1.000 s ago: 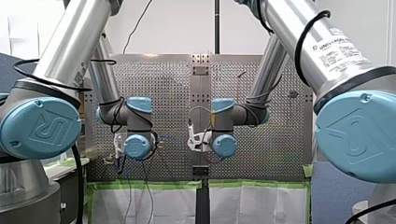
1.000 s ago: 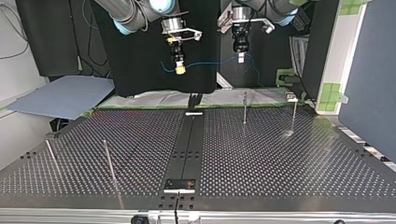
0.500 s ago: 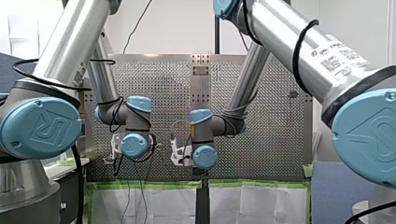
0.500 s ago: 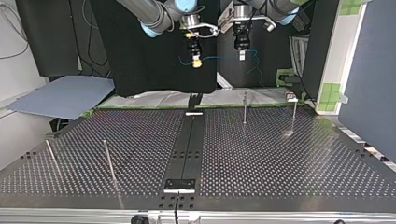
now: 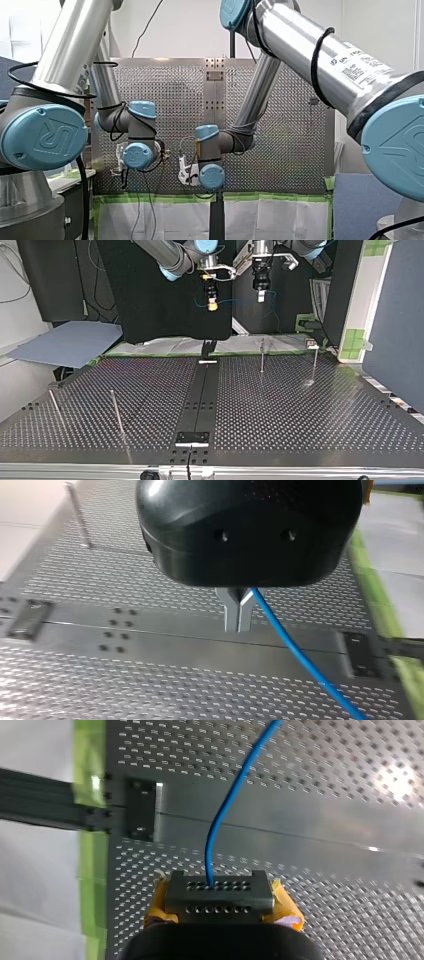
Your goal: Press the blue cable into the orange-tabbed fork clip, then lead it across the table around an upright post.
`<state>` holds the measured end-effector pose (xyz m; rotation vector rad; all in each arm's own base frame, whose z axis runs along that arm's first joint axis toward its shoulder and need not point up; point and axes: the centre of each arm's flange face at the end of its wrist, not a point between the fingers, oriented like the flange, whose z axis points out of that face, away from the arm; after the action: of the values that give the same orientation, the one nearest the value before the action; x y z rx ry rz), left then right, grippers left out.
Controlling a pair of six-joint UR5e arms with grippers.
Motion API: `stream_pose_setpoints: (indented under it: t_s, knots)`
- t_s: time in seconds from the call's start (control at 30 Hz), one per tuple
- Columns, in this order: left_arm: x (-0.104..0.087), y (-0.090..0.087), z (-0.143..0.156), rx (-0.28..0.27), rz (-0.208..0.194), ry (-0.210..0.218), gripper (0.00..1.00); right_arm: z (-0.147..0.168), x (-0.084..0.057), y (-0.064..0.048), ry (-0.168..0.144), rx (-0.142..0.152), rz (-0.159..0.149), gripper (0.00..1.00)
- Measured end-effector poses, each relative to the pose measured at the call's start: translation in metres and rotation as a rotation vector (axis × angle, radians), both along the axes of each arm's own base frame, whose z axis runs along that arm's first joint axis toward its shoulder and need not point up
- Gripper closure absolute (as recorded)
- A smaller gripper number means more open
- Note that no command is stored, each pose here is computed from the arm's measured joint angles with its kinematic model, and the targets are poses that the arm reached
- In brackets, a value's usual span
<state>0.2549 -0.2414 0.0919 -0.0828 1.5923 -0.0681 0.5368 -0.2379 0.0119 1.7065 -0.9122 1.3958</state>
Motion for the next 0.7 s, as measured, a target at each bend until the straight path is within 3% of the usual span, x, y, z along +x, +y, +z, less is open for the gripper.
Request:
stream_pose_setpoints:
  t_s: [0.13, 0.23, 0.5, 0.7]
  knots:
    - [-0.001, 0.003, 0.011, -0.042, 0.008, -0.039, 1.00, 0.024, 0.003, -0.011, -0.080, -0.009, -0.018, 1.00]
    - [-0.004, 0.010, 0.013, -0.052, 0.020, -0.052, 1.00, 0.030, 0.002, -0.018, -0.114, -0.008, -0.031, 1.00]
    - [0.006, 0.026, -0.004, -0.059, 0.030, -0.051, 1.00, 0.004, -0.002, -0.036, -0.160, 0.006, -0.026, 1.00]
    - [0.036, 0.030, -0.011, -0.096, 0.030, -0.086, 1.00, -0.020, -0.001, -0.053, -0.200, 0.007, -0.031, 1.00]
